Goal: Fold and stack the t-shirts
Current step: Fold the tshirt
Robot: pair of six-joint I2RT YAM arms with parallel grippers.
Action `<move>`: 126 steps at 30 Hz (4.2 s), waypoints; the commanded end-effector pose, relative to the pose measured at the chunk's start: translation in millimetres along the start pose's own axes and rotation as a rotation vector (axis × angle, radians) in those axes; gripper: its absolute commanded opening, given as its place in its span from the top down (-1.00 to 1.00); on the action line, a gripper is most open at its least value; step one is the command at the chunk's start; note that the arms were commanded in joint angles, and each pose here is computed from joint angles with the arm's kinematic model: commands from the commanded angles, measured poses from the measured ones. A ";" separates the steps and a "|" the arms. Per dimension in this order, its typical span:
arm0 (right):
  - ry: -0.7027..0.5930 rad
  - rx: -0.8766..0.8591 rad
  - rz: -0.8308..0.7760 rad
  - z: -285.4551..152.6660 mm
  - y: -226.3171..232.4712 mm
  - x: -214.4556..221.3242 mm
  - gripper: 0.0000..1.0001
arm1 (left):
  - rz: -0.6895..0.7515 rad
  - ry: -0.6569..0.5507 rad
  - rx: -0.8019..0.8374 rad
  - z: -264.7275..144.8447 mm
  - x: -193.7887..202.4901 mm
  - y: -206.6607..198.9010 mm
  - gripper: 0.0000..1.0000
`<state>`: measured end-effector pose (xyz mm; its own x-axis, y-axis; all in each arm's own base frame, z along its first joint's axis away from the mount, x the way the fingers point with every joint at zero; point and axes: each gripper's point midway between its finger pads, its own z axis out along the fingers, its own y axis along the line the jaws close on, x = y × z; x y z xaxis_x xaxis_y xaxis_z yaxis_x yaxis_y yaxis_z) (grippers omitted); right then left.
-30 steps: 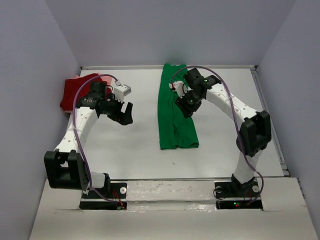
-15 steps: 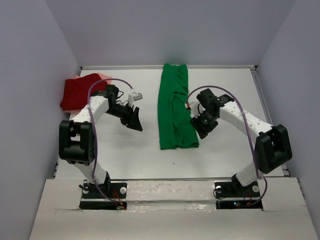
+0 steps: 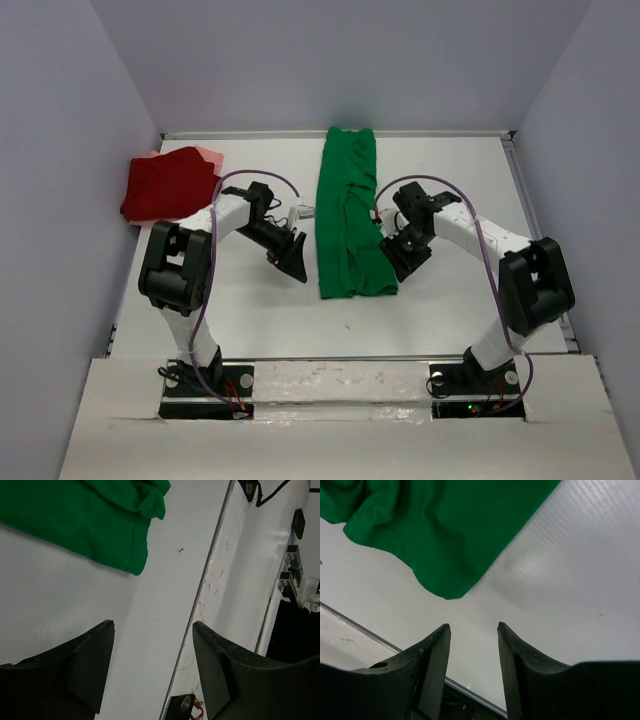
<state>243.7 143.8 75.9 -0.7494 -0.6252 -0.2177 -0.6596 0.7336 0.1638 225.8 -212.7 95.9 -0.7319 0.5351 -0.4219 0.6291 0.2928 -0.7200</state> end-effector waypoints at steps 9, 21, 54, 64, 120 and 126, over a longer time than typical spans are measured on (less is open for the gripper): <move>-0.021 -0.094 -0.010 23.2 8.1 -17.9 0.09 | -0.038 0.056 -0.032 29.3 15.9 -7.9 -0.39; -0.035 -0.072 -0.023 20.8 4.4 -21.5 0.10 | -0.104 0.198 0.030 72.5 33.9 2.7 -0.18; -0.030 -0.089 -0.042 26.9 6.3 -16.2 0.10 | -0.245 0.228 -0.105 83.2 27.5 76.8 0.01; -0.022 -0.092 -0.043 29.4 5.8 -15.5 0.10 | -0.264 0.248 -0.134 87.2 32.4 88.9 0.04; 0.094 -0.231 -0.045 67.2 19.4 10.8 0.55 | -0.064 0.234 -0.228 83.0 5.5 55.9 1.00; 0.088 -0.200 -0.048 61.3 15.9 10.3 1.00 | -0.038 0.213 -0.234 76.7 -1.5 49.5 1.00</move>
<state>223.2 167.1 17.9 -0.7274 -0.6743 -0.1274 -0.6639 0.6446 0.3791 221.1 -267.8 19.3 -0.7461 0.6428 -0.1734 0.5652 0.4740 -0.6752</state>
